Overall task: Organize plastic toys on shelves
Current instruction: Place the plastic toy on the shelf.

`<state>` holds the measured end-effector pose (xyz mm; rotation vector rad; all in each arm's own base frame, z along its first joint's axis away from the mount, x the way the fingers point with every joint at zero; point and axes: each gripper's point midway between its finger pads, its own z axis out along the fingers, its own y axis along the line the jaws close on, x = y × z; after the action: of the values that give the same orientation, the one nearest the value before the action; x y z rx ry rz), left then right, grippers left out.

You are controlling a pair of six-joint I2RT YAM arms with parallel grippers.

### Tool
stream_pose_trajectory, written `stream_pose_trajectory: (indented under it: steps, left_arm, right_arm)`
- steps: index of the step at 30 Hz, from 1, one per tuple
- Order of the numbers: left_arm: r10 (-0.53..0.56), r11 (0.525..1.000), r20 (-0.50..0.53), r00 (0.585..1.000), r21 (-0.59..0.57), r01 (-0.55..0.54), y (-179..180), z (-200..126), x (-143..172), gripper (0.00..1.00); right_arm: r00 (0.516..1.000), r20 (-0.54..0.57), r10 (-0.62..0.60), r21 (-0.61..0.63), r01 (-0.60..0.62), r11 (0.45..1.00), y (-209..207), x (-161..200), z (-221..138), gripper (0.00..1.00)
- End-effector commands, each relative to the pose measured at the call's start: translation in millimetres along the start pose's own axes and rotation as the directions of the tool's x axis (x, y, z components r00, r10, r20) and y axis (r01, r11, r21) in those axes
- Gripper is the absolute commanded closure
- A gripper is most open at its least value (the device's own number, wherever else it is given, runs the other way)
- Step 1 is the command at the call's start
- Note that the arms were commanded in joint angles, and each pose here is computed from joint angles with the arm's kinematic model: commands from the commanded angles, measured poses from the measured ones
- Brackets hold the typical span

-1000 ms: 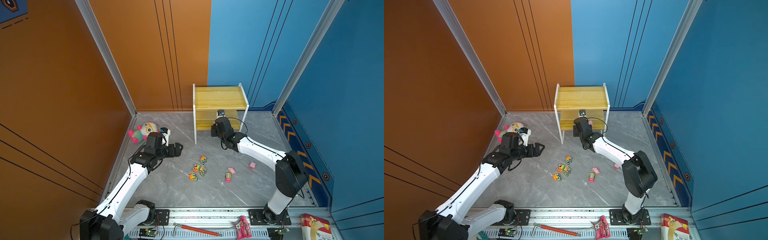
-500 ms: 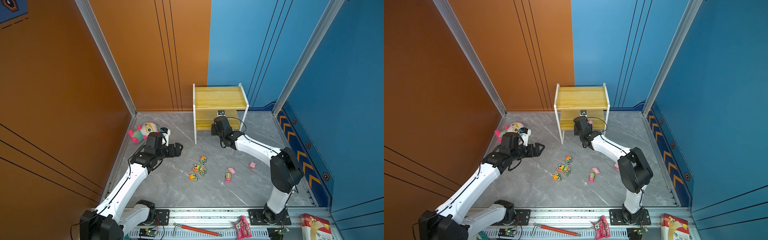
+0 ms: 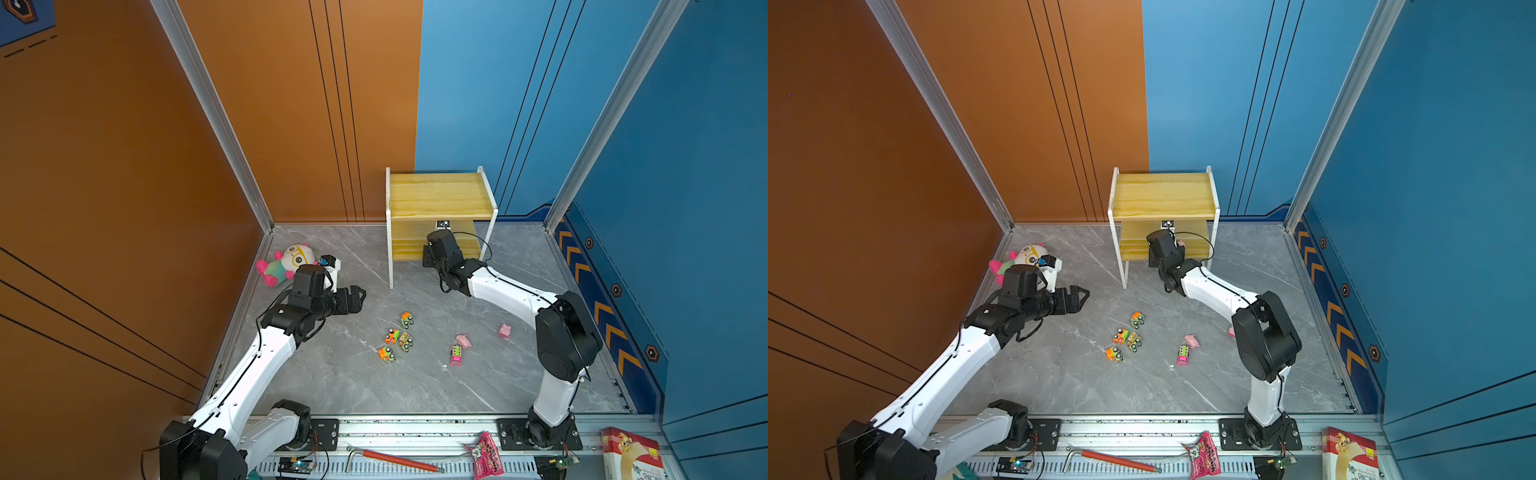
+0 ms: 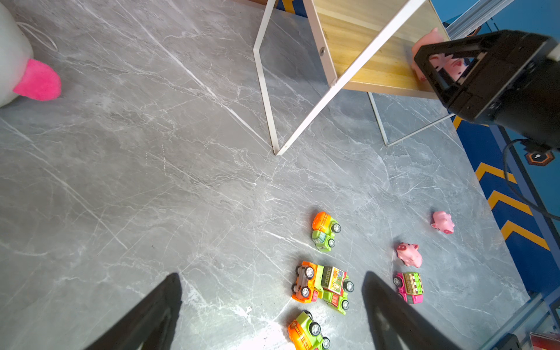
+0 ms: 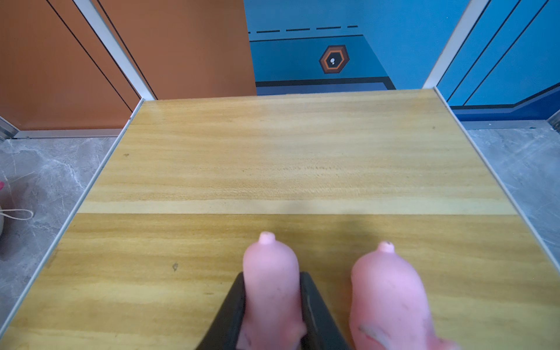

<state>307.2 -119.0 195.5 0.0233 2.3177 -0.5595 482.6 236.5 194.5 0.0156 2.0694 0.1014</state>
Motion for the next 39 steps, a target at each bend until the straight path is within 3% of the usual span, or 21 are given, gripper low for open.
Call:
stream_pose_trajectory:
  steps: [1, 10, 23, 30, 34, 39]
  left_arm:
    - [-0.008, 1.0, -0.004, 1.0, 0.015, 0.008, -0.8, 0.8, 1.8, 0.07]
    - [-0.009, 1.0, -0.008, 1.0, 0.014, 0.009, -0.3, 1.8, 2.4, 0.07]
    - [-0.008, 1.0, -0.007, 1.0, 0.01, 0.008, 0.7, 2.0, 1.8, 0.07]
    - [-0.009, 1.0, -0.008, 1.0, 0.008, 0.009, 1.6, 2.6, 1.9, 0.07]
    - [-0.009, 1.0, -0.009, 1.0, 0.01, 0.009, 1.1, 2.8, 1.9, 0.07]
    - [-0.01, 1.0, -0.017, 1.0, 0.011, 0.01, 1.0, 4.6, 3.4, 0.07]
  right_arm:
    - [1.0, 0.019, 0.014, 0.031, -0.014, 0.999, -4.4, -7.4, 5.5, 0.69]
    - [0.999, 0.041, 0.015, 0.009, -0.015, 1.0, -2.7, -17.4, -2.9, 0.53]
    - [0.997, 0.071, 0.038, -0.066, -0.033, 0.997, 1.6, -29.0, -37.9, 0.44]
    - [0.995, 0.085, 0.059, -0.116, -0.049, 0.992, -1.6, -27.1, -78.1, 0.42]
    - [0.998, 0.039, 0.057, -0.141, -0.051, 0.989, -5.2, -7.9, -102.0, 0.41]
    - [0.99, -0.097, 0.099, -0.103, -0.109, 0.989, -35.8, 46.6, -127.1, 0.41]
